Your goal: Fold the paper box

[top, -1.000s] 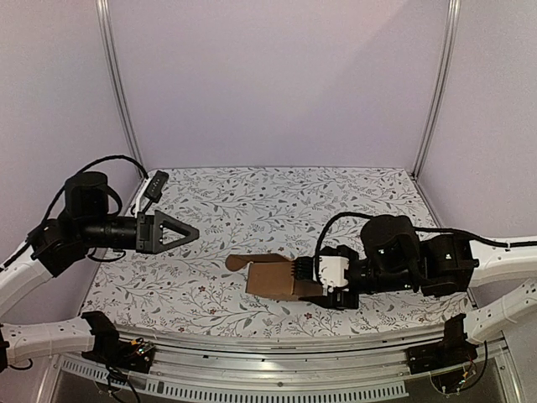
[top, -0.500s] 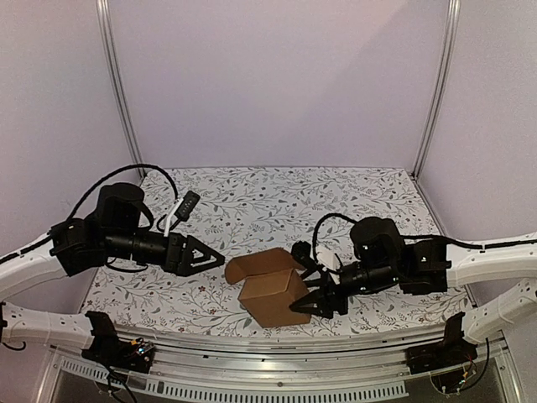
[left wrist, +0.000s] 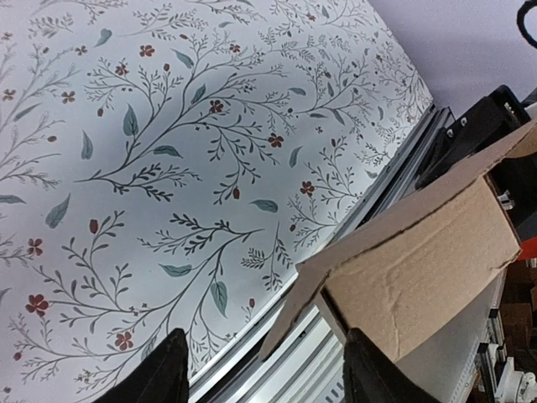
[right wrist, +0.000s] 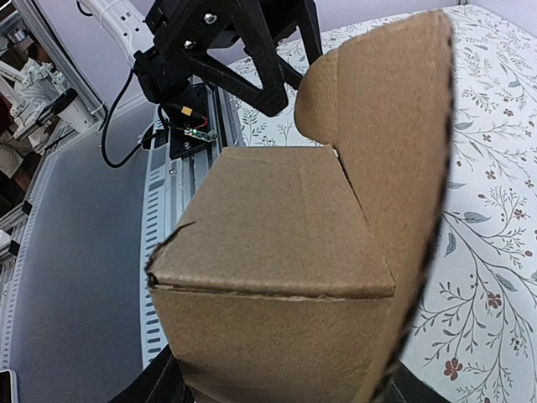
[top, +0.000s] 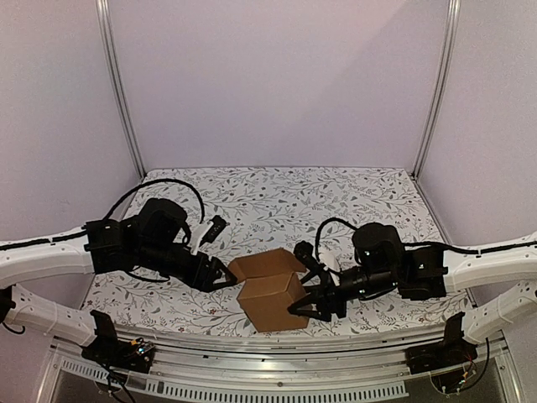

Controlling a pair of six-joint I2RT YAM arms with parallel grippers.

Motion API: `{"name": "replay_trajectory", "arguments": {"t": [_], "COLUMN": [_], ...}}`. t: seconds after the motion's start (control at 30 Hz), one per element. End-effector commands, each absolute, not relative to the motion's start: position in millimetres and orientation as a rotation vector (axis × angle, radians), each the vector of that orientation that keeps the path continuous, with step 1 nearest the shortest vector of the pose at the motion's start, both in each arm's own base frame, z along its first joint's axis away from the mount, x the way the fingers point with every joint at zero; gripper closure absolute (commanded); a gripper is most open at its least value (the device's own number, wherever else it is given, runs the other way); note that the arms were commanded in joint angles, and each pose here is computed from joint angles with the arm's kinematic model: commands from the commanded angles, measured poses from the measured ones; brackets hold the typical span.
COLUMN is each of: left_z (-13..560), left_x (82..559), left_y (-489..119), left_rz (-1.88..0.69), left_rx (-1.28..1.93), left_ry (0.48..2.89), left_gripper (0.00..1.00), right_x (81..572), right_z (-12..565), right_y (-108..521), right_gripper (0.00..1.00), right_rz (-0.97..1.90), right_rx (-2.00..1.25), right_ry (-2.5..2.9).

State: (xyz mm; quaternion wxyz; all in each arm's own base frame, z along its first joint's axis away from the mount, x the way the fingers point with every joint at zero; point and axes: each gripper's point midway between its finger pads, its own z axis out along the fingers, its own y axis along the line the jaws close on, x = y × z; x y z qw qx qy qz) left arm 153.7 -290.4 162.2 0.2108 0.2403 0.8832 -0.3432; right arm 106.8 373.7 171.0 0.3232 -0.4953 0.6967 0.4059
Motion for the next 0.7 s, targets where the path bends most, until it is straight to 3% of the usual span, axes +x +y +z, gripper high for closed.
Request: {"name": "replay_trajectory", "arguments": {"t": [0.0,0.67], "left_z": [171.8,174.7], "left_x": [154.1,154.9], "left_y": [-299.9,-323.4], "left_rz": [-0.966,-1.020], "left_rx": [0.705,0.781], "left_ry": [2.413,2.399], "left_gripper": [0.44,1.00], "right_x": [108.0,109.6], "right_z": [171.1,152.8], "right_y": [371.9,369.9], "right_gripper": [0.47,0.50], "right_rz": [1.079,1.017], "right_rx": [-1.278,-1.294], "right_ry": [1.824,1.847]}}
